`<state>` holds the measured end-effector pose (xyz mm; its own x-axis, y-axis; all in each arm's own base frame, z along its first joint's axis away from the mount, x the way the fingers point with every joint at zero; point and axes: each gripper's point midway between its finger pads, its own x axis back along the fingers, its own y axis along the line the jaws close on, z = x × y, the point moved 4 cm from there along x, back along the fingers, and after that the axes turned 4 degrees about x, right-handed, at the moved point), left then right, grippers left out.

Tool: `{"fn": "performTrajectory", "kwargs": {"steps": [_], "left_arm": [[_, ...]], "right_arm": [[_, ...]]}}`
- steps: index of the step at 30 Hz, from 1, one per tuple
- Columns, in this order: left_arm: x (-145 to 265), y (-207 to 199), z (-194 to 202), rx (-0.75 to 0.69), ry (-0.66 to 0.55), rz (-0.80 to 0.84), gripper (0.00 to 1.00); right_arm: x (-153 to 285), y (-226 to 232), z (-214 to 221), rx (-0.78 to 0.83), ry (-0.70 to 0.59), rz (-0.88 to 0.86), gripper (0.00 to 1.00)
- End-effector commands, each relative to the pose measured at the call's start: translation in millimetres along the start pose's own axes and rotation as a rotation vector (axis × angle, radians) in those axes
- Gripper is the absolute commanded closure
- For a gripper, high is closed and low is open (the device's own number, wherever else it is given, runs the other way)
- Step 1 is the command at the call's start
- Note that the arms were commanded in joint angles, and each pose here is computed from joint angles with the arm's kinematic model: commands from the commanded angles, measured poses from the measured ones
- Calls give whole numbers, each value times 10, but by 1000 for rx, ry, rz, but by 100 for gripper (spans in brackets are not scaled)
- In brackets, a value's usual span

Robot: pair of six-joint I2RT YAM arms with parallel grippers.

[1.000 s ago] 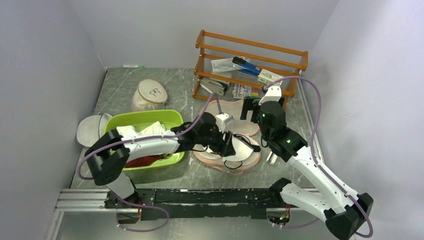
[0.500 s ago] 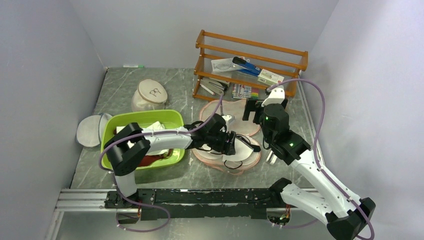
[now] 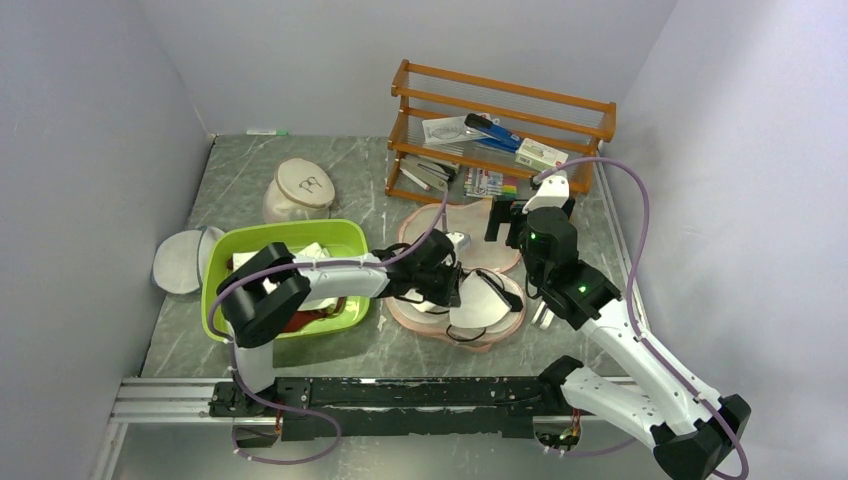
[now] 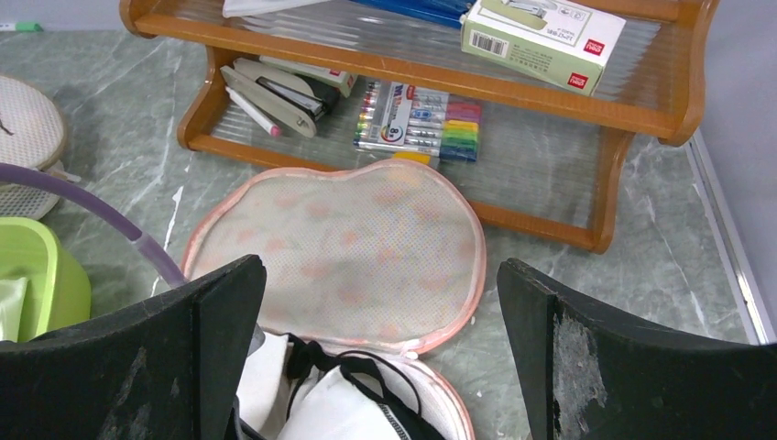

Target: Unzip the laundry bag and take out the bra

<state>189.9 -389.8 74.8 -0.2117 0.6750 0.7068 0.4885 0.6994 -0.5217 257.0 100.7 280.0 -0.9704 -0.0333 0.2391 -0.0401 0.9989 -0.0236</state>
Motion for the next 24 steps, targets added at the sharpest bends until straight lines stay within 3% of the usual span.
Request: {"fn": "performTrajectory", "kwargs": {"steps": [1, 3, 13, 24], "left_arm": [[274, -354, -413, -68, -129, 102, 85], [445, -432, -571, -97, -193, 102, 93], [1589, -500, -1439, -138, -514, 127, 93], [2915, -379, -2014, -251, -832, -60, 93]], "right_arm": [[62, -77, -103, -15, -39, 22, 0], [126, -103, -177, -38, -74, 15, 0], [456, -292, -469, -135, -266, 2, 0], [378, -264, -413, -120, -249, 14, 0]]}}
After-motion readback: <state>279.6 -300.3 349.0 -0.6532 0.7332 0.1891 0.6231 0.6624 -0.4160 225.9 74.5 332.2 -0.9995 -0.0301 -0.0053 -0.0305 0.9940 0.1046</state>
